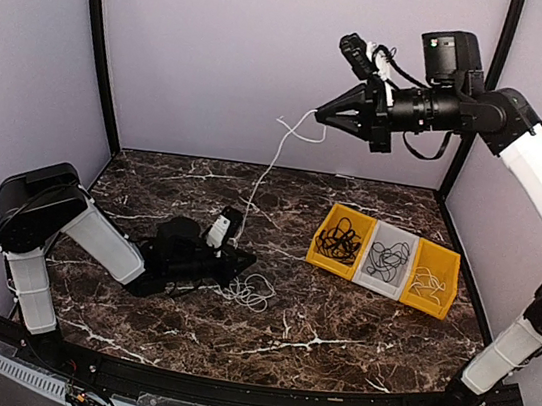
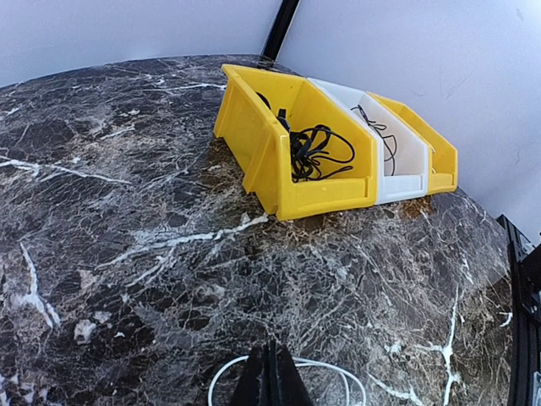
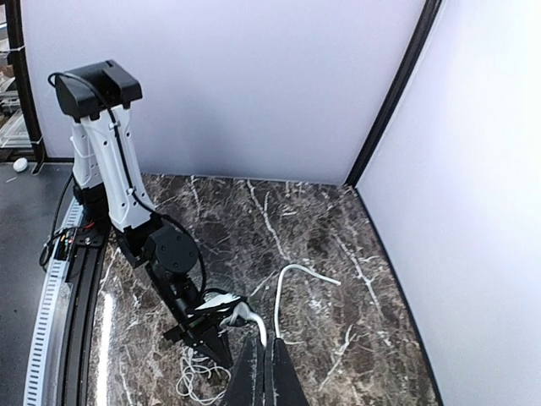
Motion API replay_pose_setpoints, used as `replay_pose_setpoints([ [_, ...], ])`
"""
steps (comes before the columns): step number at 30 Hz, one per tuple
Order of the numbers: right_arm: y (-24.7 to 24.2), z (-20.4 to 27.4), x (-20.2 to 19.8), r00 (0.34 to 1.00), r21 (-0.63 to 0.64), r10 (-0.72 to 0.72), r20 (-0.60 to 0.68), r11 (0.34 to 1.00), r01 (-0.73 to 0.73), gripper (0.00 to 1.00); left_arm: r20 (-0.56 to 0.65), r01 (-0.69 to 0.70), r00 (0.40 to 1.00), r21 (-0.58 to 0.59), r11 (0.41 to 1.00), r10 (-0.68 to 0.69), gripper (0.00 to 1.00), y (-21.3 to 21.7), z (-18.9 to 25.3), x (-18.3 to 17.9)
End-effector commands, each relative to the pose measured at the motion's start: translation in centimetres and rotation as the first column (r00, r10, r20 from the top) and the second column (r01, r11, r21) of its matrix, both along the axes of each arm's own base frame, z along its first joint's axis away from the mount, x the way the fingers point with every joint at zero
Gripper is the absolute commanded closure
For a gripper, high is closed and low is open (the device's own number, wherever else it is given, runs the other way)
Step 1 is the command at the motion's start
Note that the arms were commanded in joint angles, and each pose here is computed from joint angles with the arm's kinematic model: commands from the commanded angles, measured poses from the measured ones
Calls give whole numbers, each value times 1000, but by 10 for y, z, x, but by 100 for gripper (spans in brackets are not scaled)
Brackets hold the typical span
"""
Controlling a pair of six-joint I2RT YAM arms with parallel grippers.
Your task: Untangle the cables
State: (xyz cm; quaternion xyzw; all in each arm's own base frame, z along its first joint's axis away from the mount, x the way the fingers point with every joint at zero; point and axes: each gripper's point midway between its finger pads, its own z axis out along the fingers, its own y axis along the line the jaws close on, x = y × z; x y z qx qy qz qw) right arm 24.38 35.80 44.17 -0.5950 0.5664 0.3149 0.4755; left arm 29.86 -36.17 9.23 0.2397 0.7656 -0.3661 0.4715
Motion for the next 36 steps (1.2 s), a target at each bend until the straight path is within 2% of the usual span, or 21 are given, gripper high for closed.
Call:
replay_pose_setpoints([
  [1, -35, 70, -11, 990, 143, -37, 134, 990, 18, 100, 12, -41, 999, 34, 999, 40, 100, 4, -6, 7],
  [8, -118, 134, 1, 940, 271, -246, 238, 946, 179, 100, -1, -63, 998, 117, 991, 64, 100, 14, -25, 7],
  [13, -145, 135, 8, 905, 284, -349, 244, 918, 277, 100, -12, -67, 998, 138, 988, 69, 100, 21, -32, 6],
  [18, -164, 106, 39, 851, 261, -472, 229, 872, 413, 100, -7, -24, 1000, 84, 996, 25, 94, 15, -14, 0],
  [22, -178, 67, 62, 830, 208, -524, 190, 848, 488, 100, 4, 42, 999, 10, 999, -42, 77, 5, 15, -9],
  [23, -182, 56, 67, 825, 194, -536, 179, 841, 505, 100, 14, 46, 999, -14, 999, -46, 70, 5, 27, -10],
  [27, -199, 21, 81, 805, 141, -577, 140, 816, 561, 100, 38, 23, 999, -56, 998, -21, 58, 12, 53, -12],
  [31, -227, -8, 88, 778, 91, -619, 104, 785, 613, 100, 51, -3, 999, -60, 998, 6, 51, 19, 71, -12],
  [36, -275, -46, 94, 724, 9, -686, 73, 726, 688, 100, 69, -59, 996, -50, 997, 62, 49, 33, 83, -10],
])
